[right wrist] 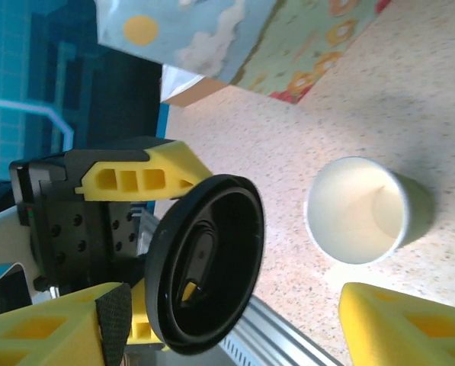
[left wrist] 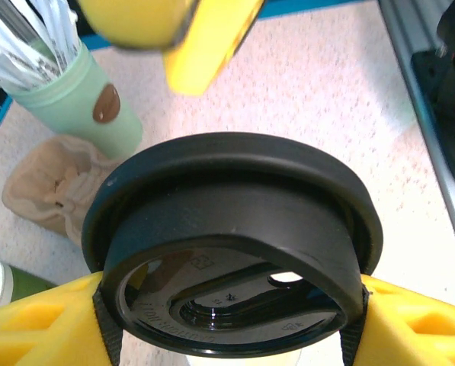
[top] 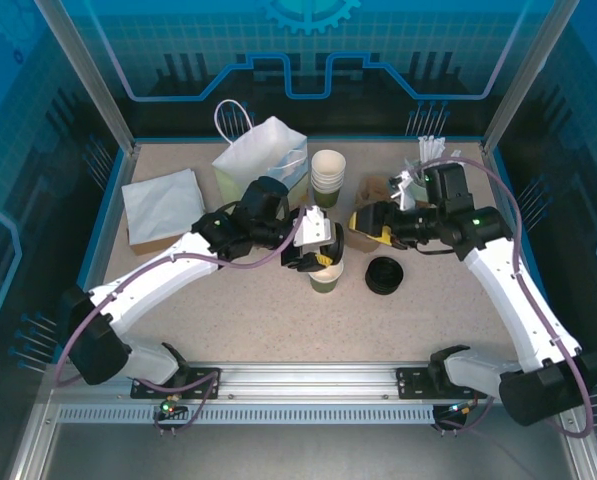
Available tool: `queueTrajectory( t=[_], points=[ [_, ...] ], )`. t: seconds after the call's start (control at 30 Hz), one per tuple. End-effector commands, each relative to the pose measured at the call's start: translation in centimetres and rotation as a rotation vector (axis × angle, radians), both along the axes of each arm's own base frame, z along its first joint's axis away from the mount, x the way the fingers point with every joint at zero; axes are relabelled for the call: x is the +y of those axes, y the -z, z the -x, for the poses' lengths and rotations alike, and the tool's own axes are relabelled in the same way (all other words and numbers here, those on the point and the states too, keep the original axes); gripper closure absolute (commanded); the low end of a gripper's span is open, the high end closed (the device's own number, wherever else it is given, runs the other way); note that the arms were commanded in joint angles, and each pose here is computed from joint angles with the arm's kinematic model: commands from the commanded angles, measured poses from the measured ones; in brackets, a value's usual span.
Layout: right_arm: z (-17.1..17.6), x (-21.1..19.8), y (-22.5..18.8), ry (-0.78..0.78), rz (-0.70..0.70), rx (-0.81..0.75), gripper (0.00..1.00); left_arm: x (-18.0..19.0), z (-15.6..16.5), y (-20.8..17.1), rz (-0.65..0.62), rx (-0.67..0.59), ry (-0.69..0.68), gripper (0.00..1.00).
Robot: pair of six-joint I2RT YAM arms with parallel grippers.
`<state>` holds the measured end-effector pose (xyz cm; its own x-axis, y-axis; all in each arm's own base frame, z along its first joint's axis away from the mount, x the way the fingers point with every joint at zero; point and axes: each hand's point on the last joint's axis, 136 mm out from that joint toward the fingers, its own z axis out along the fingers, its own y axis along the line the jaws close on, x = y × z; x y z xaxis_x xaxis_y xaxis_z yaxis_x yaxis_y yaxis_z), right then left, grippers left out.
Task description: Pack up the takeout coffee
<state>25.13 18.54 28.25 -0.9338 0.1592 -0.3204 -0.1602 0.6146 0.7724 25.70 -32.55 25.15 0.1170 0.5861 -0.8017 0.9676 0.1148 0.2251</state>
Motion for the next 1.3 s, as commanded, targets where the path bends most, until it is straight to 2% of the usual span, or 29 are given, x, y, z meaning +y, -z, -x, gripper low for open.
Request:
queueTrajectory(
  t=[0.0,0.23,0.33,0.67,0.9,1.27],
  points=[
    [0.4,-1.9,2.0,0.055,0.074,0.017,0.25,0.9,0.2,2.0,-0.164,-0.004,0.004,0.35],
    [0.8,-6.9,7.5,0.172,0.317,0.094,0.25,1.4,0.1,4.8,-0.396,0.005,0.023,0.35],
    [1.0,-8.7,9.4,0.206,0.375,0.133,0.25,1.8,0.0,5.7,-0.487,0.008,0.032,0.36],
    [1.2,-8.7,12.7,0.194,0.334,0.205,0.25,2.8,-0.3,8.1,-0.72,0.019,0.071,0.36],
    [1.4,-9.2,13.6,0.19,0.37,0.216,0.25,2.3,-0.5,8.6,-0.76,0.021,0.089,0.36],
    [1.4,-9.4,13.6,0.197,0.352,0.21,0.25,1.8,-0.9,9.1,-0.784,0.032,0.103,0.36]
  ],
)
